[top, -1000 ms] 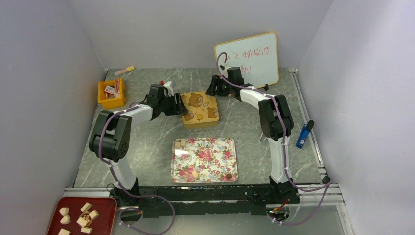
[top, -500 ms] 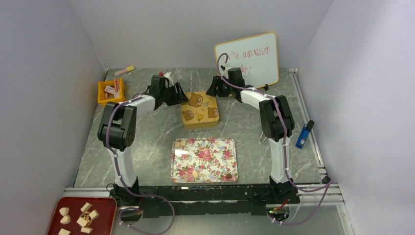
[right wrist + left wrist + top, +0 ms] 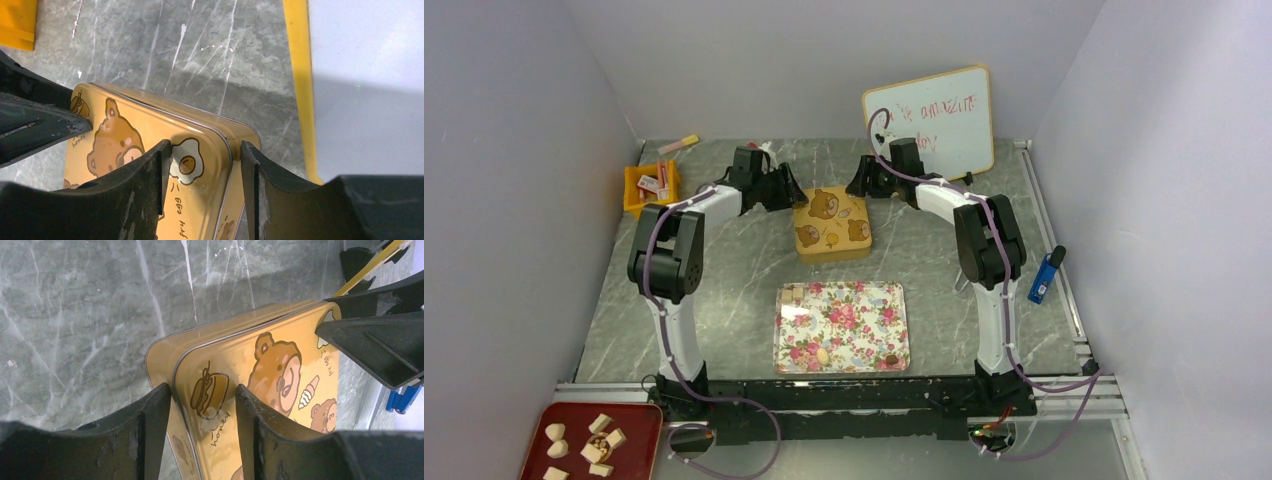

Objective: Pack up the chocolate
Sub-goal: Close the box lid on the packing box.

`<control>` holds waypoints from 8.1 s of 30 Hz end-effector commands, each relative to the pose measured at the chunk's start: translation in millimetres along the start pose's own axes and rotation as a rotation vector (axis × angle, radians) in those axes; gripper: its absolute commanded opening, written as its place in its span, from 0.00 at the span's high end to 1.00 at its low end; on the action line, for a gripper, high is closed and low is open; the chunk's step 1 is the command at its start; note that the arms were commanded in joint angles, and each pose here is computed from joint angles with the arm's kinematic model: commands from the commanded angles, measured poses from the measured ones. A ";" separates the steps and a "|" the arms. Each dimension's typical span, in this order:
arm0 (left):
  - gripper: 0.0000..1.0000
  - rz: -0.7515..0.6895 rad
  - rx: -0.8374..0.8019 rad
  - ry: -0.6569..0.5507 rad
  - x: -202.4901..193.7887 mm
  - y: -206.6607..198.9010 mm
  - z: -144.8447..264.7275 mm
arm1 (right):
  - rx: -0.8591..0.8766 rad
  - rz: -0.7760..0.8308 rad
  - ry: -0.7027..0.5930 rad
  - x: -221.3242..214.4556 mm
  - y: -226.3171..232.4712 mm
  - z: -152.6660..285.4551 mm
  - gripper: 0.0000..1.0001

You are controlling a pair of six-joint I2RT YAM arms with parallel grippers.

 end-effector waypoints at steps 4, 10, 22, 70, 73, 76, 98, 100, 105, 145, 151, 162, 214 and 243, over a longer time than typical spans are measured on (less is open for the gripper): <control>0.51 0.016 0.083 0.128 -17.6 12.6 -17.8 | -0.196 -0.064 0.355 -91.4 -28.3 -5.6 0.80; 0.55 -0.002 0.096 0.203 -31.1 10.6 -22.8 | -0.213 -0.085 0.409 -120.0 -26.9 -2.9 0.92; 0.62 -0.013 0.122 0.331 -61.6 10.8 -26.9 | -0.274 -0.137 0.480 -156.3 -33.9 2.6 1.00; 0.95 -0.045 0.292 0.564 -110.5 16.3 -36.4 | -0.355 -0.209 0.595 -191.4 -53.3 15.9 1.00; 0.95 -0.052 0.300 0.561 -104.3 16.0 -37.6 | -0.353 -0.193 0.576 -180.9 -49.0 12.5 1.00; 0.93 -0.059 0.298 0.547 -98.2 15.0 -37.3 | -0.358 -0.184 0.567 -173.5 -47.3 10.6 0.98; 0.44 -0.075 0.243 0.462 -68.0 16.2 -36.2 | -0.338 -0.167 0.500 -138.1 -42.1 3.0 0.00; 0.42 -0.072 0.245 0.456 -66.7 17.1 -36.1 | -0.340 -0.166 0.496 -135.6 -42.0 3.2 0.00; 0.38 -0.070 0.253 0.442 -64.2 19.0 -34.9 | -0.339 -0.162 0.481 -128.8 -41.0 3.7 0.00; 0.21 -0.060 0.337 0.155 1.3 32.2 17.4 | -0.297 -0.081 0.252 -54.3 -16.8 37.0 0.00; 0.21 -0.065 0.336 0.102 15.0 25.8 28.9 | -0.293 -0.059 0.209 -37.2 -8.6 47.2 0.00; 0.20 -0.113 0.349 -0.041 44.1 2.7 74.6 | -0.297 0.009 0.083 -1.3 20.2 87.7 0.00; 0.23 -0.103 0.310 0.055 -35.7 2.6 56.3 | -0.328 -0.009 0.151 -23.7 -6.7 64.4 0.00; 0.22 -0.157 0.324 0.079 -32.5 -11.8 53.4 | -0.329 0.021 0.168 -40.0 13.4 58.4 0.00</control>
Point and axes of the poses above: each gripper's point midway between its finger pads, its own z axis back along the fingers, its own y axis along the line the jaws close on, x = y × z, the point moved 10 cm from there along z, back along the fingers, and after that the axes turned 13 degrees about -z, right-handed, at the moved point
